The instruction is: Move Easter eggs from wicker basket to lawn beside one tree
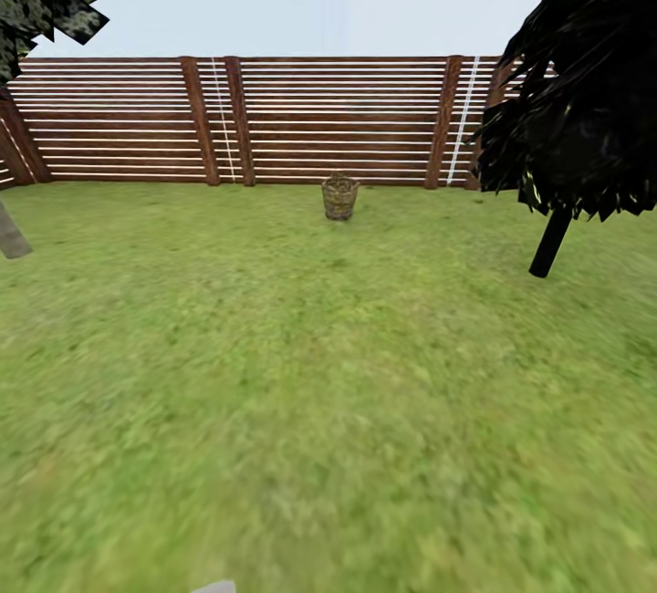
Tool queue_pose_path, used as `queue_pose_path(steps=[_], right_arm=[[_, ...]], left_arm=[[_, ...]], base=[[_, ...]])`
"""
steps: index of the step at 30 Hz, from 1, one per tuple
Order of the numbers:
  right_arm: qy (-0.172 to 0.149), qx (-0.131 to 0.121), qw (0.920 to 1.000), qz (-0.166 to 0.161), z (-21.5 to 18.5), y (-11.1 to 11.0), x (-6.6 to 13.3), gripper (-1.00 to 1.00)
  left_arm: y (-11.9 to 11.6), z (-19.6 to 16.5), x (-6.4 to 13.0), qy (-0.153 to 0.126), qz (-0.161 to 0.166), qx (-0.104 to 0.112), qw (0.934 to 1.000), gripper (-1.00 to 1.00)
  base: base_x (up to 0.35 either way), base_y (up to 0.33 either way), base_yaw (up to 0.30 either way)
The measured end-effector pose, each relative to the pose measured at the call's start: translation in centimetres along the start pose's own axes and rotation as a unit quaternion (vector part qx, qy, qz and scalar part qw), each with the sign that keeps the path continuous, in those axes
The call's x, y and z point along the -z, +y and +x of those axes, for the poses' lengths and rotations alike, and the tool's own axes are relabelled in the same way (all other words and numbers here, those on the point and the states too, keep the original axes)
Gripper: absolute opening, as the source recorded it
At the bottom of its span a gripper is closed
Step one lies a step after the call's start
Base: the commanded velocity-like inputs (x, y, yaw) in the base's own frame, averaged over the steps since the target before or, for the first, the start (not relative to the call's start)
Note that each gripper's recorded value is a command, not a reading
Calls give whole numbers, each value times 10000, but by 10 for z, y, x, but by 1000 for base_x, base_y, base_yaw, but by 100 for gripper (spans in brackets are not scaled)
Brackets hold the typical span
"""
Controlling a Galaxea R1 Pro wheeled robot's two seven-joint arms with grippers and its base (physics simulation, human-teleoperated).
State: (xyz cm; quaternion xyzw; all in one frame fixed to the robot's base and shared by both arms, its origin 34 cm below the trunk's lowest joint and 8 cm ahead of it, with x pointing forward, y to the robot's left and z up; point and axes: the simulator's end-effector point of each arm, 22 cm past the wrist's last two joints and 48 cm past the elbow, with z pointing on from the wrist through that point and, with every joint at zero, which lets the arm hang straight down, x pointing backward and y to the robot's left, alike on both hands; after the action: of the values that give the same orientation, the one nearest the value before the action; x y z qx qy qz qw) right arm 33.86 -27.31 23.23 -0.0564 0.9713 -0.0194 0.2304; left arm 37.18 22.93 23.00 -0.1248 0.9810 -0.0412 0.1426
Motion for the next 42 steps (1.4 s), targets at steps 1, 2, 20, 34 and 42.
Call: queue_pose_path(steps=[1, 2, 20, 34, 42], right_arm=[[0, 0, 10000, -1, 0, 0, 0, 100], [0, -2, 10000, -2, 0, 0, 0, 100], [0, -4, 10000, -1, 0, 0, 0, 100], [4, -26, 10000, -51, 0, 6, 0, 100], [-2, -14, 10000, -50, 0, 6, 0, 100]], left_arm=[[0, 0, 0, 0, -1, 1, 10000, 100], [0, 0, 0, -1, -1, 3, 10000, 100], [0, 0, 0, 1, -2, 4, 10000, 100], [-1, 0, 0, -1, 2, -5, 10000, 100], [-1, 0, 0, -2, -2, -5, 10000, 100]], base=[[321, 0, 0], [321, 0, 0], [321, 0, 0], [321, 0, 0], [321, 0, 0]])
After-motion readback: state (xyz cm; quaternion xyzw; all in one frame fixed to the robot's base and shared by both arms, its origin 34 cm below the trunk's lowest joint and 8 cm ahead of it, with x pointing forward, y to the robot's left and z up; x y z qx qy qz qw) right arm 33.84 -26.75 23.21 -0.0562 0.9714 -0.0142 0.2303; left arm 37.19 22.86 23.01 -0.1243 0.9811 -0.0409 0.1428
